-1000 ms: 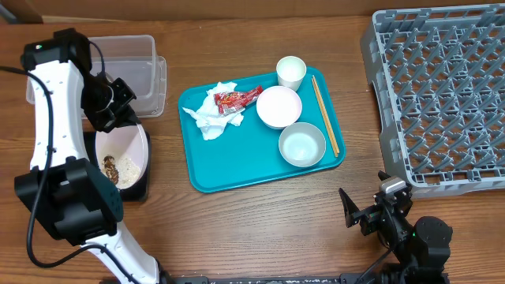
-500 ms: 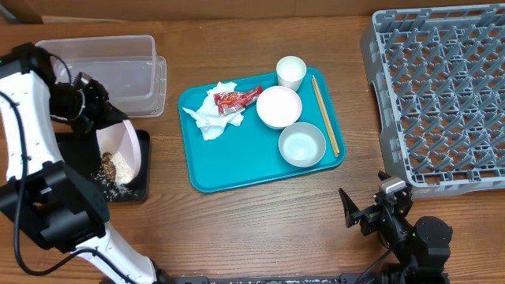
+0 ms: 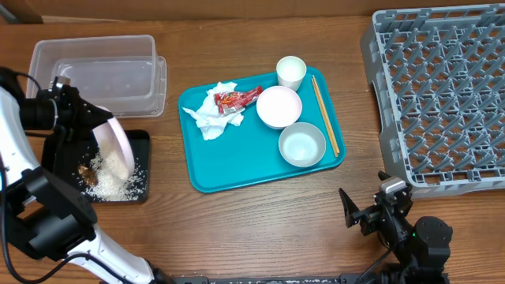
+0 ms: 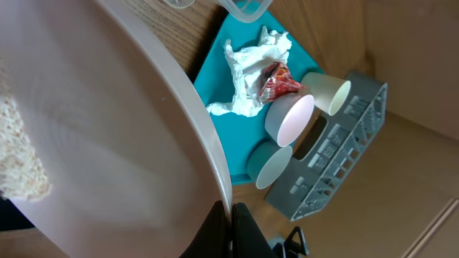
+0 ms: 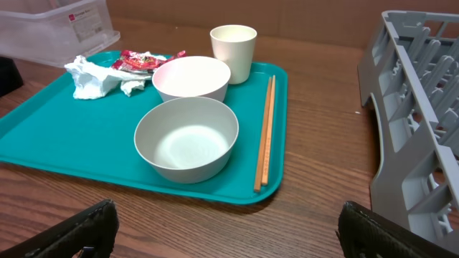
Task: Sort waste into correct bins and load items into the dishwasher
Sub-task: 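Tilt the plate to dump rice and scraps onto the black tray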
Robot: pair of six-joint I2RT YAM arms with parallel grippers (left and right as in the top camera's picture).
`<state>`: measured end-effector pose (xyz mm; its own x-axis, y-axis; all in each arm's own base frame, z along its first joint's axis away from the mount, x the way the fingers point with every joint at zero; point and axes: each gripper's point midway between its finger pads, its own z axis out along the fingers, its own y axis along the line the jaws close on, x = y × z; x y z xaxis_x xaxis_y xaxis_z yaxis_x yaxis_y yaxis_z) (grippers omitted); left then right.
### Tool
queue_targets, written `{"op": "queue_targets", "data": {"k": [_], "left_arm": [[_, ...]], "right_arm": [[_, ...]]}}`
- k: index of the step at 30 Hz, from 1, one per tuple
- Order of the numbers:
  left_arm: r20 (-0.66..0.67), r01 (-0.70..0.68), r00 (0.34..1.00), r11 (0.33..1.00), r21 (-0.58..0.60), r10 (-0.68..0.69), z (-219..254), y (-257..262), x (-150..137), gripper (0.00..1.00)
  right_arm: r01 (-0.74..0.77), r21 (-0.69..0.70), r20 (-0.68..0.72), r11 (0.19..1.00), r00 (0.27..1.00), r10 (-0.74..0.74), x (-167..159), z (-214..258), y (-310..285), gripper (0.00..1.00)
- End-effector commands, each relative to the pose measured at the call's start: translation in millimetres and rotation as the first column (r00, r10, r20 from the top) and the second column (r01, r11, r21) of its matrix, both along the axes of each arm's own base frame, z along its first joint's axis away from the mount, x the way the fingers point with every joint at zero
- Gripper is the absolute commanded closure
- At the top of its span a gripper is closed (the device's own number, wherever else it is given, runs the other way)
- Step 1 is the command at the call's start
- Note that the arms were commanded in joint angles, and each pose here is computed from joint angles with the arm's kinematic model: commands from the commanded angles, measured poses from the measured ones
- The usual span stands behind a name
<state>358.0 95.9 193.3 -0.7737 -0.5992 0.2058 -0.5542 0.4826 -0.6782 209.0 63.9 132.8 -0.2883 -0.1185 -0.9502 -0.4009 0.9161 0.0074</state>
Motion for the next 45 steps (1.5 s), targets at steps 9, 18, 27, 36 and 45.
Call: {"op": "queue_targets", "data": {"k": [9, 18, 27, 36, 45], "left_arm": [[0.183, -0.005, 0.983, 0.993, -0.119, 0.027, 31.4, 12.7, -8.4, 0.96], [0.215, -0.035, 0.975, 0.992, -0.12, 0.06, 31.7, 25.8, -7.5, 0.96], [0.193, -0.093, 0.971, 0.966, -0.241, 0.142, 45.6, 18.7, -4.9, 0.96], [0.222, -0.137, 0.943, 0.897, -0.421, 0.248, 75.5, 13.1, 8.8, 0.96], [0.17, -0.162, 0.96, 0.938, -0.308, 0.221, 51.6, 26.0, -0.3, 0.96]], "right_arm": [[-0.003, -0.004, 0.006, 1.0, 1.0, 0.003, -0.3, -0.7, 0.6, 0.0], [-0.003, -0.004, 0.006, 1.0, 1.0, 0.003, -0.3, -0.7, 0.6, 0.0], [-0.003, -0.004, 0.006, 1.0, 1.0, 0.003, -0.3, -0.7, 0.6, 0.0], [-0.003, -0.004, 0.006, 1.0, 1.0, 0.003, -0.3, -0.7, 0.6, 0.0], [-0.003, -0.004, 0.006, 1.0, 1.0, 0.003, -0.3, -0.7, 0.6, 0.0]]}}
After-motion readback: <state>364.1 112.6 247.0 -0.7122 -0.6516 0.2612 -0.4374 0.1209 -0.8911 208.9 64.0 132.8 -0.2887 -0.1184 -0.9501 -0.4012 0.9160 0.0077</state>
